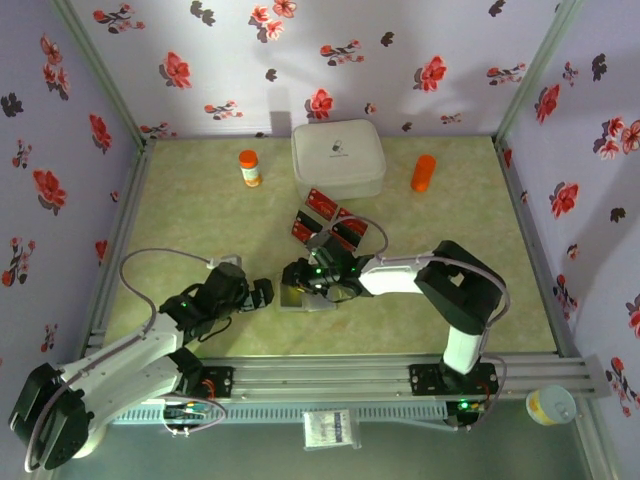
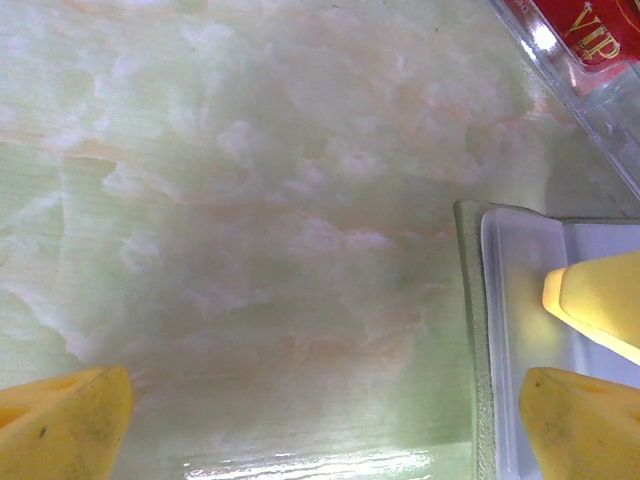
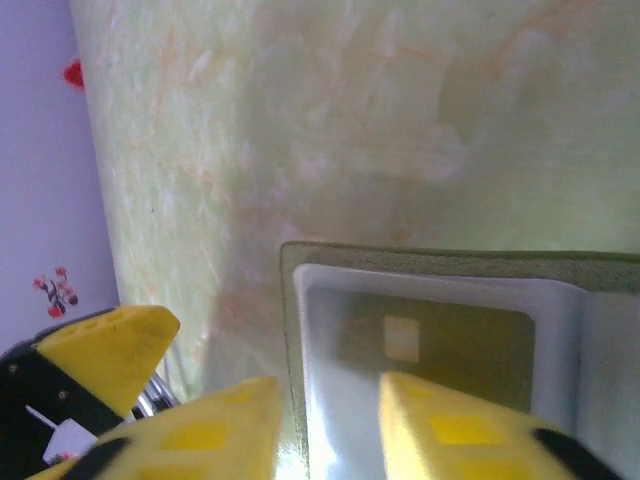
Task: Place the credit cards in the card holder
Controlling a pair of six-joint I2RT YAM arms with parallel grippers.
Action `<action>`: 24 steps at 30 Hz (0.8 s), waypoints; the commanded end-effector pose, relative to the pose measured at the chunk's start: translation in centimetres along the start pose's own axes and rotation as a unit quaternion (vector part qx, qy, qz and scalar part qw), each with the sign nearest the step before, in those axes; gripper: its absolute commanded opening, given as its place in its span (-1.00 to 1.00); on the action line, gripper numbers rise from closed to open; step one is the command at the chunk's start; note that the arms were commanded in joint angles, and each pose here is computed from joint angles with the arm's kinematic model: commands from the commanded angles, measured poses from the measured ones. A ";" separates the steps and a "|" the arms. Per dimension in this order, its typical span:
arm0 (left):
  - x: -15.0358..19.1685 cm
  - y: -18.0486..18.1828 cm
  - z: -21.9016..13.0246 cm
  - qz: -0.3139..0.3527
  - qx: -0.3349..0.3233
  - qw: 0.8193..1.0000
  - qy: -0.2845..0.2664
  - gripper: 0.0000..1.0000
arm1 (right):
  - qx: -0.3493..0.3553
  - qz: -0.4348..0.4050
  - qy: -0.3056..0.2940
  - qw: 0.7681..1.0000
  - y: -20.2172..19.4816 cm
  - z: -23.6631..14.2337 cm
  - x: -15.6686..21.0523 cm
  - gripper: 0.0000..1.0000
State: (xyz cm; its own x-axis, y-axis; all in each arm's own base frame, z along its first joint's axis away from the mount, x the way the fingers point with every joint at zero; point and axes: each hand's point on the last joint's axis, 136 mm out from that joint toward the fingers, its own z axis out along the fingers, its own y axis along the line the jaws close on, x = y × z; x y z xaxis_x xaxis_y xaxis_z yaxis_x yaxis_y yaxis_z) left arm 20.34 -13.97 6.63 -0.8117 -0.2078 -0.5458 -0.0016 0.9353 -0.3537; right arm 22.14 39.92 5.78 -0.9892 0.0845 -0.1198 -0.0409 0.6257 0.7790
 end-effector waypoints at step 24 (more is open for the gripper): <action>1.1 -1.4 2.0 0.028 0.007 0.998 0.047 0.99 | 0.016 0.031 0.006 0.999 -2.2 2.2 0.3 -0.96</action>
State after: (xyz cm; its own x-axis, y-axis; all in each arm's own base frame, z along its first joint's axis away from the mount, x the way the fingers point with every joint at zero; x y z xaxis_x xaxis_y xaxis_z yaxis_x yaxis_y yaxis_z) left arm 19.84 -14.80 3.78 -0.8730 -0.1404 -0.4671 0.0114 0.9515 -0.3074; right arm 22.38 40.01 3.27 -0.9905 0.1118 -0.0796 0.0112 0.6438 0.7651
